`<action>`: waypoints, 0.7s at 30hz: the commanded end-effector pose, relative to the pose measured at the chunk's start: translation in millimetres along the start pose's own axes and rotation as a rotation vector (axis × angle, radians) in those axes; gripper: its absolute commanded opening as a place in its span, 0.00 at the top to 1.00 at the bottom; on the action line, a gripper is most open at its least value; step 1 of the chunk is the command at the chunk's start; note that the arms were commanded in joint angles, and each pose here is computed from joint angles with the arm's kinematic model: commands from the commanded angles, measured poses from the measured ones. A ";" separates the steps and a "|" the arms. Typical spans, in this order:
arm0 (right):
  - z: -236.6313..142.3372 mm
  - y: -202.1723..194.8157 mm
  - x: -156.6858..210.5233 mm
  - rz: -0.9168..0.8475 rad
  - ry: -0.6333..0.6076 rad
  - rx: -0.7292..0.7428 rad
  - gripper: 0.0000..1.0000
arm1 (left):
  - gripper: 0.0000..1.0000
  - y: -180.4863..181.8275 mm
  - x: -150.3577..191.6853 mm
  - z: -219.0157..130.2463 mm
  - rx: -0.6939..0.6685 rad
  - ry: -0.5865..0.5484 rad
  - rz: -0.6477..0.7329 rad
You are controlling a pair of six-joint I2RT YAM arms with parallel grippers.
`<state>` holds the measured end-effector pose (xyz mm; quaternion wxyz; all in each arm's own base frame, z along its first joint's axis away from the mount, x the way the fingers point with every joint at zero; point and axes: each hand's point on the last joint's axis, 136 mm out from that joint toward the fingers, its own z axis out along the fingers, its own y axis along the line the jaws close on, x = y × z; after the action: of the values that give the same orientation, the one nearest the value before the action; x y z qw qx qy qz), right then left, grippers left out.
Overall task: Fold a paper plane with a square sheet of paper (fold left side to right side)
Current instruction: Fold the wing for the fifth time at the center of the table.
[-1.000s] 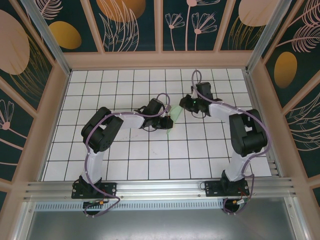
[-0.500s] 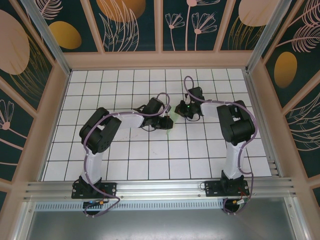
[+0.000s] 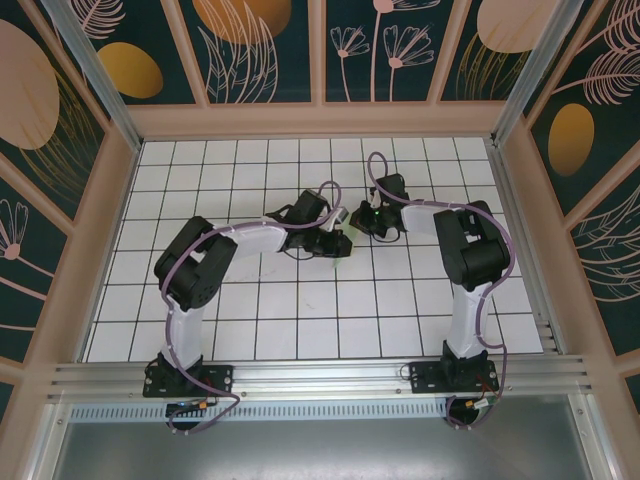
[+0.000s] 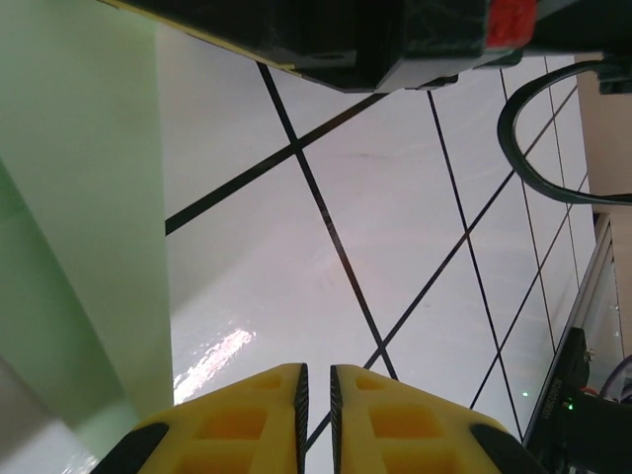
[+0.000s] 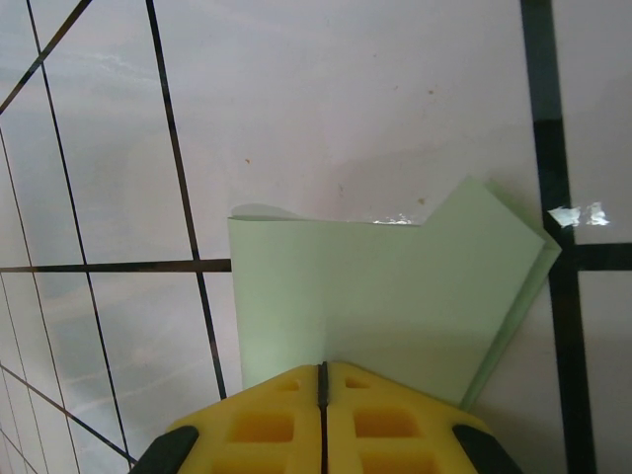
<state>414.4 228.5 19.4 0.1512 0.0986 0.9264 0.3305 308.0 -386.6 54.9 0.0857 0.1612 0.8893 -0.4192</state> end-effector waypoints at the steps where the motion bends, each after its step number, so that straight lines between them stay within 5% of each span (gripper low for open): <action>1: 9.2 -38.7 19.4 0.036 0.047 0.122 0.91 | 0.82 -1.6 10.5 10.9 0.027 0.057 0.009; 21: 8.6 -45.2 19.6 0.030 0.050 0.157 0.91 | 0.82 28.1 33.1 18.8 -0.037 0.079 -0.043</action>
<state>414.2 228.2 19.0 0.1521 0.0957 0.9272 0.3287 298.3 -381.3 24.6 0.0647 0.1577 0.9011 -0.3987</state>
